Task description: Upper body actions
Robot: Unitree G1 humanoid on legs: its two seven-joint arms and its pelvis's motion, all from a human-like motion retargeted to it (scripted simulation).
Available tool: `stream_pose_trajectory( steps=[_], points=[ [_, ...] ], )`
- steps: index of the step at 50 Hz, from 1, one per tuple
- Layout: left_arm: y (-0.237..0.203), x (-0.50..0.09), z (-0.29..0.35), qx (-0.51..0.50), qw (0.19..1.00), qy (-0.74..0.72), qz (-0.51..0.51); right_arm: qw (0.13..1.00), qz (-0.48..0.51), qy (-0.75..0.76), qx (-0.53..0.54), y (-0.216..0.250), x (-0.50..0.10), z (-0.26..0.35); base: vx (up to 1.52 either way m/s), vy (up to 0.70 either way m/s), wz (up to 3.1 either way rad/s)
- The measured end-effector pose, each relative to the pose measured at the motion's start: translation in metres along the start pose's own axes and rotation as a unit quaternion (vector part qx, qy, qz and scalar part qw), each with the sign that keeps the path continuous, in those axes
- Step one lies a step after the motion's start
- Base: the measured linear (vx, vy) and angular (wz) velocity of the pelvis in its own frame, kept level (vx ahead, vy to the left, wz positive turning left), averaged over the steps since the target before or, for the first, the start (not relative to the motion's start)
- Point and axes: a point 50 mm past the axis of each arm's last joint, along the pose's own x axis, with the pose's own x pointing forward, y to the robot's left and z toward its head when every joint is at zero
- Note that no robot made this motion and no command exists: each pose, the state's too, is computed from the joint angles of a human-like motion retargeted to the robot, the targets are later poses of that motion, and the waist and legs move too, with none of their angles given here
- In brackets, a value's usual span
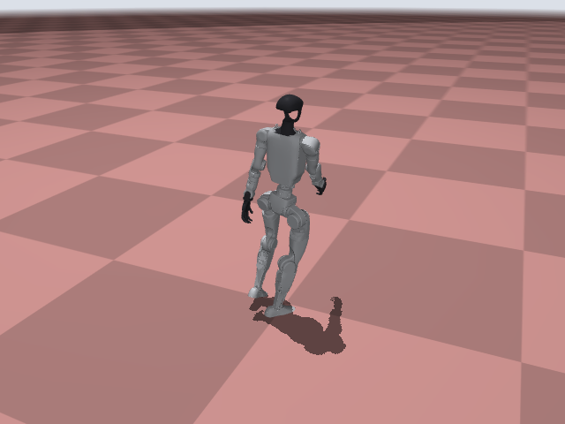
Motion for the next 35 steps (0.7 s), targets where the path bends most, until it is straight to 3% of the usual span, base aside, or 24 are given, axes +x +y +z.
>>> stream_pose_trajectory(
  steps=[13, 18, 22, 25, 30, 35],
  points=[
    [-0.026, -0.008, 0.051, 0.048, 0.997, -0.051, -0.019, 0.991, -0.019, 0.118, -0.068, -0.036, -0.036, -0.085, 0.30, -0.03, 0.17],
    [-0.046, -0.013, 0.068, 0.098, 0.992, -0.061, -0.043, 0.969, -0.059, 0.230, -0.070, -0.057, -0.078, -0.147, 0.41, -0.02, -0.22],
    [-0.077, -0.027, 0.108, 0.073, 0.987, -0.121, -0.076, 0.938, -0.076, 0.333, -0.066, -0.077, -0.122, -0.190, 0.25, 0.02, -0.81],
    [-0.104, -0.057, 0.170, 0.026, 0.966, -0.237, -0.104, 0.905, -0.090, 0.407, -0.083, -0.093, -0.160, -0.217, 0.15, 0.15, 0.01],
    [-0.141, -0.153, 0.274, 0.037, 0.881, -0.453, -0.133, 0.813, -0.046, 0.573, -0.095, -0.110, -0.238, -0.256, 0.05, 0.18, 0.35],
    [-0.146, -0.243, 0.327, 0.038, 0.785, -0.603, -0.137, 0.725, -0.036, 0.686, -0.059, -0.114, -0.315, -0.279, 0.03, 0.00, 0.58]
  ],
)
